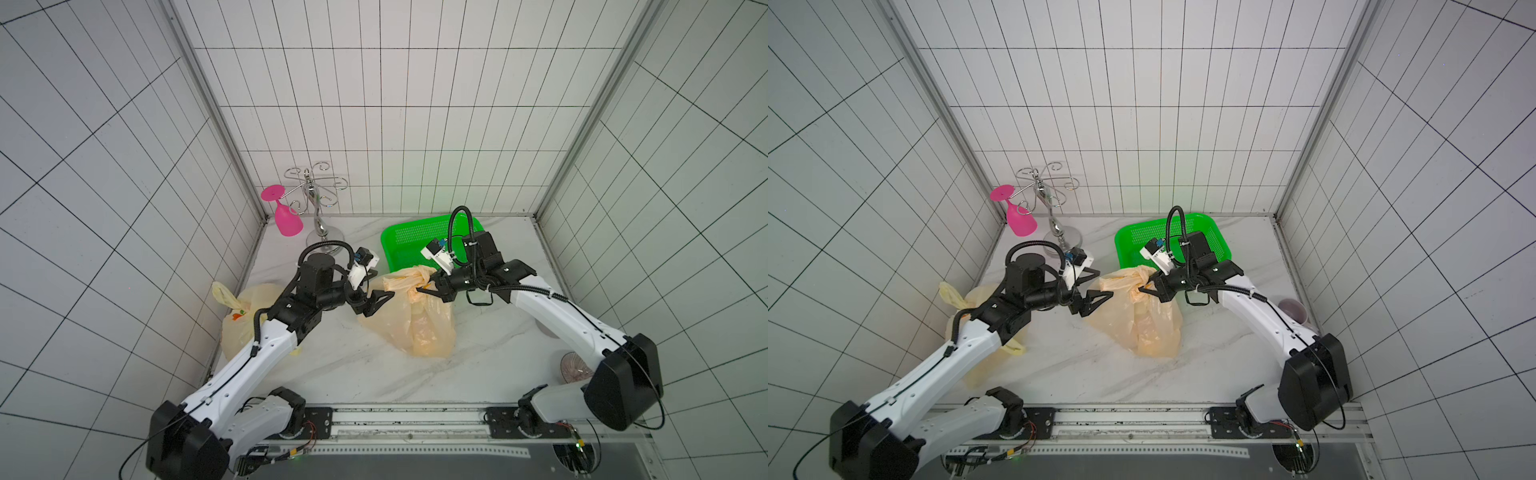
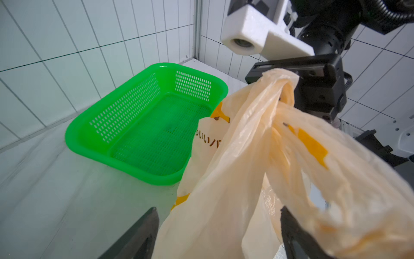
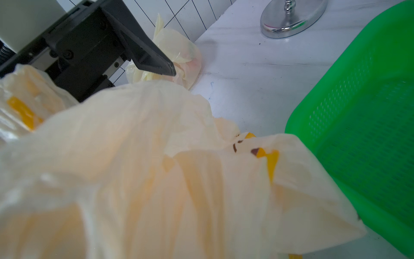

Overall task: Place the peach into a plastic bag & tie a knot
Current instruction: Cross the plastic bag at the center of the board.

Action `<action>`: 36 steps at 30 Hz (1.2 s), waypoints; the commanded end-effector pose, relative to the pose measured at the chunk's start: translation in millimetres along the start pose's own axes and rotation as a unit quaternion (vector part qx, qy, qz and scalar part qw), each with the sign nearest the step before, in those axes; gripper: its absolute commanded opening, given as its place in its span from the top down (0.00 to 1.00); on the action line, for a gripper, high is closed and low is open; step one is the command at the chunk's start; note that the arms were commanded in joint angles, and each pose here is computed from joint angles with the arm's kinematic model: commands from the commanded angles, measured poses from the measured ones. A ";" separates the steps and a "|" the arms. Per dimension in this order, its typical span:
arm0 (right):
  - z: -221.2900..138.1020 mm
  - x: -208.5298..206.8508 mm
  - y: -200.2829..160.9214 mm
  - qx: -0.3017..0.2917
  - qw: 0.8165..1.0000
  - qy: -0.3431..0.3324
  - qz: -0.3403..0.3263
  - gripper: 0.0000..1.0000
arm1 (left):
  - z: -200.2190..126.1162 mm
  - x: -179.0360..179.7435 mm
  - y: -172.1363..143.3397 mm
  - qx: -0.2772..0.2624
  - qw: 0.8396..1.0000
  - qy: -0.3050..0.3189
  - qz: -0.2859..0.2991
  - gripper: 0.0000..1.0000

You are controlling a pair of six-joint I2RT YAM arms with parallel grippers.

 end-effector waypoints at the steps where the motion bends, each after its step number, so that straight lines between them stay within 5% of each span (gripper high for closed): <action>1: 2.4 -1.7 6.8 0.008 0.999 -0.025 -0.022 1.00 | 11.2 -0.3 -2.3 -0.018 0.999 -0.042 -0.011 0.30; 4: 4.8 -8.8 5.5 0.017 0.998 -0.059 -0.028 1.00 | 10.6 0.8 -2.2 -0.020 0.999 -0.037 -0.025 0.69; 8: 2.4 -25.8 5.3 0.024 0.987 -0.150 -0.043 0.88 | 0.0 -8.7 1.1 -0.032 0.998 -0.047 -0.032 1.00; 12: 2.8 -33.9 11.7 0.013 0.972 -0.221 -0.078 0.76 | -4.2 -16.0 -9.0 -0.027 0.995 -0.060 -0.071 1.00; 21: 10.0 -40.7 28.5 -0.053 0.952 -0.272 -0.131 0.76 | -0.8 -32.9 -21.5 -0.008 0.991 -0.080 -0.108 1.00; 25: 11.8 -37.3 33.4 -0.082 0.950 -0.266 -0.139 0.78 | 3.7 -40.2 -23.3 -0.006 0.990 -0.089 -0.113 1.00; 30: 13.3 -31.9 38.0 -0.130 0.946 -0.256 -0.152 0.99 | 12.6 -60.0 -18.1 -0.011 0.987 -0.119 -0.106 1.00; 36: 11.2 -31.8 31.8 -0.213 0.927 -0.251 -0.181 1.00 | 6.8 -76.2 -12.6 -0.009 0.983 -0.154 -0.101 1.00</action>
Point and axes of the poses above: each gripper's point midway between its finger pads, its own z axis out along the fingers, its own x axis along the line the jaws close on, y = z × x, the point moved 7 cm from there along -z, back along the fingers, and after that the axes turned 3 degrees about -z, right-handed, at the moved point
